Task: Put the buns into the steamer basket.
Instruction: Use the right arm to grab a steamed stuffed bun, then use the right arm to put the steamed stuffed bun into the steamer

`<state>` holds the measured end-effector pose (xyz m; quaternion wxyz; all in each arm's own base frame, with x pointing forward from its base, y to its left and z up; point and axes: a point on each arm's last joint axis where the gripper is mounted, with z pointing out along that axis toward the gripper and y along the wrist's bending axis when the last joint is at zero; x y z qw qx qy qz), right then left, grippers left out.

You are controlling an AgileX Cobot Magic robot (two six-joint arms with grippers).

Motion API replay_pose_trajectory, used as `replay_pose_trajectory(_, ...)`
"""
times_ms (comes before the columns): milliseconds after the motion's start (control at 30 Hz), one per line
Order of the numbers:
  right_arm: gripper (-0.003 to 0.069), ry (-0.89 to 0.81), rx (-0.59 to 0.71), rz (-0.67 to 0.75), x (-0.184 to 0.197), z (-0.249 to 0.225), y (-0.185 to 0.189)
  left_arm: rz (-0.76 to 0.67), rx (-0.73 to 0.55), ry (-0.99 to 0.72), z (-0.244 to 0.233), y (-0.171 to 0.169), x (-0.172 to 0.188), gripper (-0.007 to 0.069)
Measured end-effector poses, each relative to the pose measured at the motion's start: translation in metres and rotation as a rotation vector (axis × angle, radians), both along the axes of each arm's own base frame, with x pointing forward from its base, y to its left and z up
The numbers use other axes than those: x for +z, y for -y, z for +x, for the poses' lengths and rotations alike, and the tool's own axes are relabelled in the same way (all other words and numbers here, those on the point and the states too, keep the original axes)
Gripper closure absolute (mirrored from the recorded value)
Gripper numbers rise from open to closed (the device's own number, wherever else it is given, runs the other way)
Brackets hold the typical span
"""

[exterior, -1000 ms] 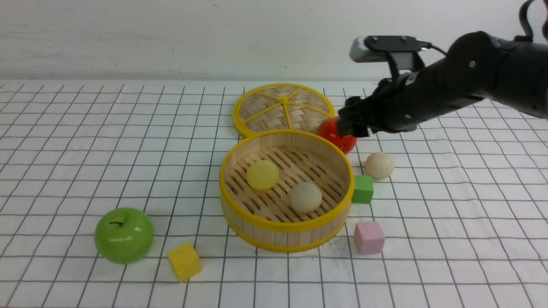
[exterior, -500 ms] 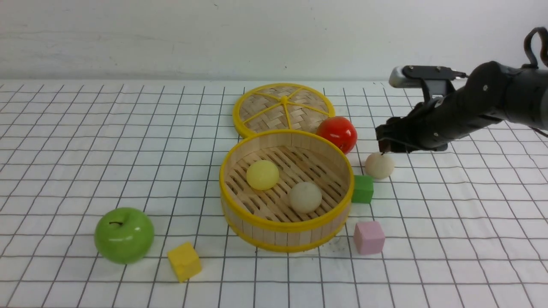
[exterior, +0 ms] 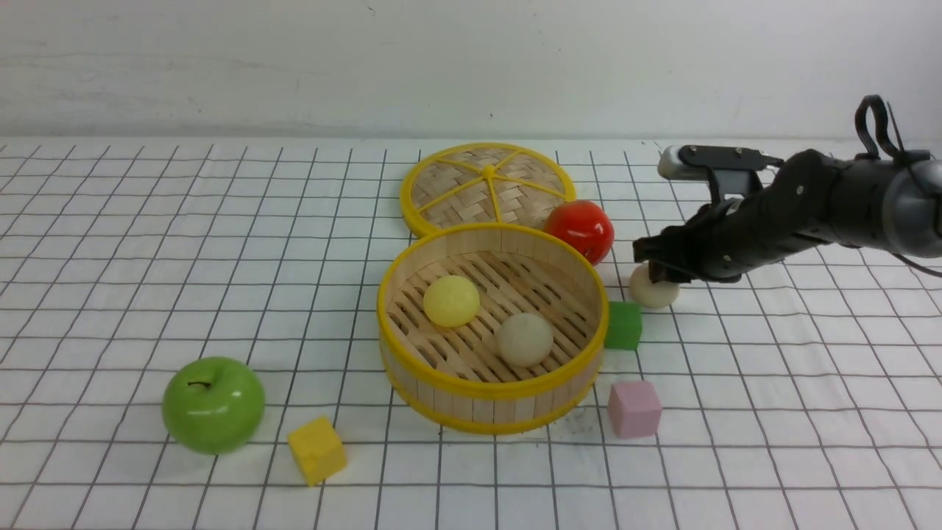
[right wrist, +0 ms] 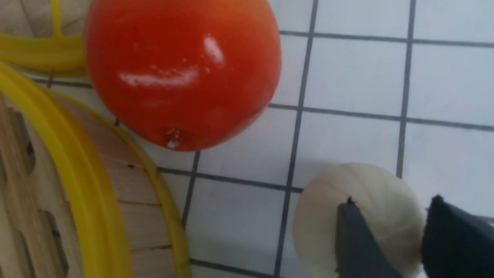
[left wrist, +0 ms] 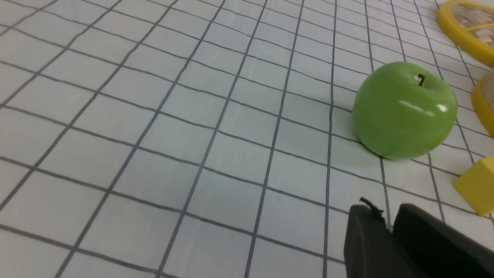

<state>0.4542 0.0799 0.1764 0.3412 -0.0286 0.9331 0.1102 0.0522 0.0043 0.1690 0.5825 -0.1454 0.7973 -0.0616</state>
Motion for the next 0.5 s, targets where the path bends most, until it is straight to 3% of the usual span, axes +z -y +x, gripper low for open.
replay_pose_trajectory(33, 0.0488, 0.000, 0.000, 0.000, 0.000, 0.000, 0.000, 0.000, 0.000, 0.000, 0.000, 0.000, 0.000, 0.0524)
replay_pose_trajectory(67, 0.0554, 0.000, 0.000, 0.000, 0.000, 0.000, 0.000, 0.000, 0.000, 0.000, 0.000, 0.000, 0.000, 0.0523)
replay_pose_trajectory(167, 0.0648, -0.006, 0.001, 0.002, 0.000, 0.000, 0.000, 0.000, 0.000, 0.000, 0.000, 0.000, 0.000, 0.0521)
replay_pose_trajectory(367, 0.0662, -0.012, 0.002, 0.065, 0.024, -0.004, -0.004, -0.001, 0.000, 0.000, 0.000, 0.000, 0.000, 0.0516)
replay_pose_trajectory(500, 0.0662, 0.057, 0.030, 0.155, 0.070, -0.008, -0.018, -0.002, 0.001, 0.000, 0.000, 0.000, 0.000, 0.0515)
